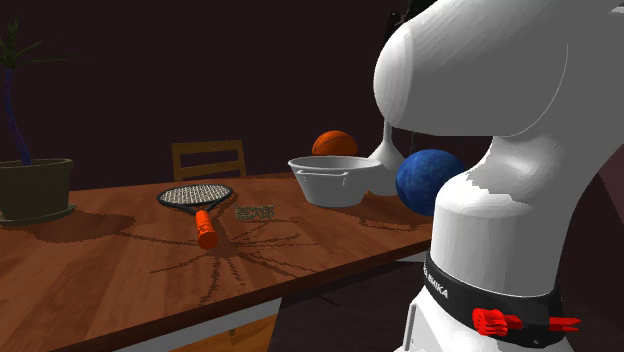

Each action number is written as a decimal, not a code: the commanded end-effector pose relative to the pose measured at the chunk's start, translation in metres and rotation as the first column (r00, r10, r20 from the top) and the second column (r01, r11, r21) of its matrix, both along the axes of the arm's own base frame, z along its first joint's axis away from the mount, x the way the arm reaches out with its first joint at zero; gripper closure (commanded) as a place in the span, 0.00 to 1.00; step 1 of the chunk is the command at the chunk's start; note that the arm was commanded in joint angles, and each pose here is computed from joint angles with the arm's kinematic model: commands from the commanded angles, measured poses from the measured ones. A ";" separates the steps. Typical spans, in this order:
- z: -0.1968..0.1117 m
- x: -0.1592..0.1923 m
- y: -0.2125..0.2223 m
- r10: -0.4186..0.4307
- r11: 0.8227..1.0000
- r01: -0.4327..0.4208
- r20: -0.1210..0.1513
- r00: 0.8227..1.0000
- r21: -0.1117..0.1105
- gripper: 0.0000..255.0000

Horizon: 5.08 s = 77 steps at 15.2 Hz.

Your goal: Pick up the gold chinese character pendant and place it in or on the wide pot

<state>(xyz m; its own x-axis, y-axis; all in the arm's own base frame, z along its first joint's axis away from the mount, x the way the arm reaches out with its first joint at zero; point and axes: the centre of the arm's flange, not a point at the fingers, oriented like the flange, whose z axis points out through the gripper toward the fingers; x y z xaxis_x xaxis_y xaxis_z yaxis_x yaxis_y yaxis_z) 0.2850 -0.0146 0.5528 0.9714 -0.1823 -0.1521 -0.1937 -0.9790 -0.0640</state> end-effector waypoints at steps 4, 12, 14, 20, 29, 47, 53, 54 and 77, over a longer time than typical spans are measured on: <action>-0.016 0.012 0.037 0.011 1.000 -0.011 -0.003 1.000 -0.020 0.00; -0.064 0.041 0.136 0.039 0.997 -0.039 -0.011 0.999 -0.073 0.00; -0.076 0.048 0.161 0.045 0.995 -0.046 -0.014 0.999 -0.087 0.00; -0.117 0.067 0.233 0.066 0.990 -0.068 -0.021 0.998 -0.126 0.00; -0.182 0.093 0.339 0.096 0.978 -0.101 -0.034 0.995 -0.185 0.00; -0.314 0.119 0.481 0.138 0.952 -0.148 -0.056 0.989 -0.267 0.00; -0.327 0.117 0.479 0.138 0.952 -0.148 -0.056 0.989 -0.267 0.00; -0.327 0.117 0.479 0.138 0.952 -0.148 -0.056 0.989 -0.267 0.00; -0.280 0.117 0.479 0.138 0.952 -0.148 -0.056 0.989 -0.267 1.00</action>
<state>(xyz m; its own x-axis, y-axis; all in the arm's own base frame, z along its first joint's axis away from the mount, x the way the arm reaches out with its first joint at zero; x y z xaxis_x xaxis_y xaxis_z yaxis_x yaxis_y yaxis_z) 0.4021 0.4652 0.2680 0.9851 -0.0810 -0.1519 -0.0479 -0.9764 0.2104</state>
